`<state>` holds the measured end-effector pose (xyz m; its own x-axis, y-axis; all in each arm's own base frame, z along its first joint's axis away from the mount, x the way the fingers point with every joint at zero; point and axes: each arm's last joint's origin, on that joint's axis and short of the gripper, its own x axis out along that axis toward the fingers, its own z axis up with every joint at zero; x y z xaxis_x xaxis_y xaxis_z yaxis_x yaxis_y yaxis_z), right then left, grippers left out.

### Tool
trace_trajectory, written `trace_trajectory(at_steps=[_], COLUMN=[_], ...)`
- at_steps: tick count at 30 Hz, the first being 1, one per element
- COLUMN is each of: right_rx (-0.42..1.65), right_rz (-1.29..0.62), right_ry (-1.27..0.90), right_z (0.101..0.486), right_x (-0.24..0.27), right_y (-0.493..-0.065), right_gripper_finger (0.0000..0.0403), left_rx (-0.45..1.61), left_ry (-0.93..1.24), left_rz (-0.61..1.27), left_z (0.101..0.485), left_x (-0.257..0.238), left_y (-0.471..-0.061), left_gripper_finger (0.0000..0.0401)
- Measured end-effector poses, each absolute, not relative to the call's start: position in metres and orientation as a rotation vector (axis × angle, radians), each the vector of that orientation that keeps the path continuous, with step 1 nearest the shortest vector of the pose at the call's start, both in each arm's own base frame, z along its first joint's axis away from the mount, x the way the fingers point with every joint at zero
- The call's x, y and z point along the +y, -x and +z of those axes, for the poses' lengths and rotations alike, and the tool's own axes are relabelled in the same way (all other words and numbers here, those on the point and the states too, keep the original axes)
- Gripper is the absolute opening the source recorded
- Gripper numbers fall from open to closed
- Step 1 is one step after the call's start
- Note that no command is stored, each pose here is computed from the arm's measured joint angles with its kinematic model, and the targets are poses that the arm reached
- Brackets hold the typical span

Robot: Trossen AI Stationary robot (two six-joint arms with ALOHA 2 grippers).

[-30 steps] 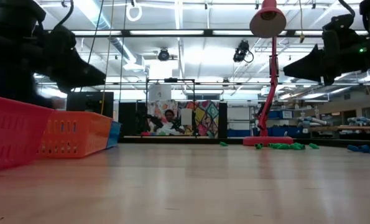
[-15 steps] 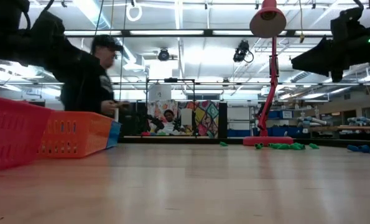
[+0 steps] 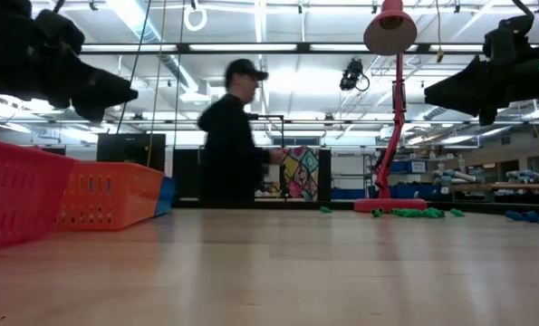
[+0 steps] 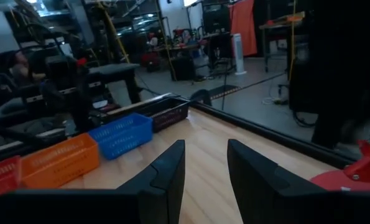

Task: Sort crayons
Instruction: Return to Home Position

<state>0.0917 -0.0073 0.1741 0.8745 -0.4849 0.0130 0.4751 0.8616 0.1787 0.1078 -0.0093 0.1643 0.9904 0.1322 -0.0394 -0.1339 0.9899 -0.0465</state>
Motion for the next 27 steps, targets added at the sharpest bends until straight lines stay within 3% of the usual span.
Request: trace_trajectory(at_steps=[7, 11, 15, 27], right_rx=[-0.075, -0.100, -0.152, -0.150], right_rz=[-0.576, -0.728, -0.844, -0.751], right_ry=[-0.210, -0.219, -0.300, -0.333], right_z=[0.1741, 0.1730, 0.1729, 0.1730], right_x=[-0.0092, -0.0126, -0.0151, -0.0133], right_y=[-0.0906, -0.0883, -0.0859, -0.0878], right_gripper_finger=[0.0124, 0.0124, 0.0124, 0.0124], left_rx=[-0.051, -0.049, -0.054, -0.054], left_ry=[0.017, -0.046, 0.030, 0.044], left_rz=[0.096, 0.101, 0.099, 0.101], left_z=[0.1732, 0.1733, 0.1734, 0.1733], left_x=[-0.0132, -0.0131, -0.0130, -0.0130], left_y=[-0.1073, -0.1073, -0.1073, -0.1073], left_gripper_finger=[0.0172, 0.0172, 0.0172, 0.0172])
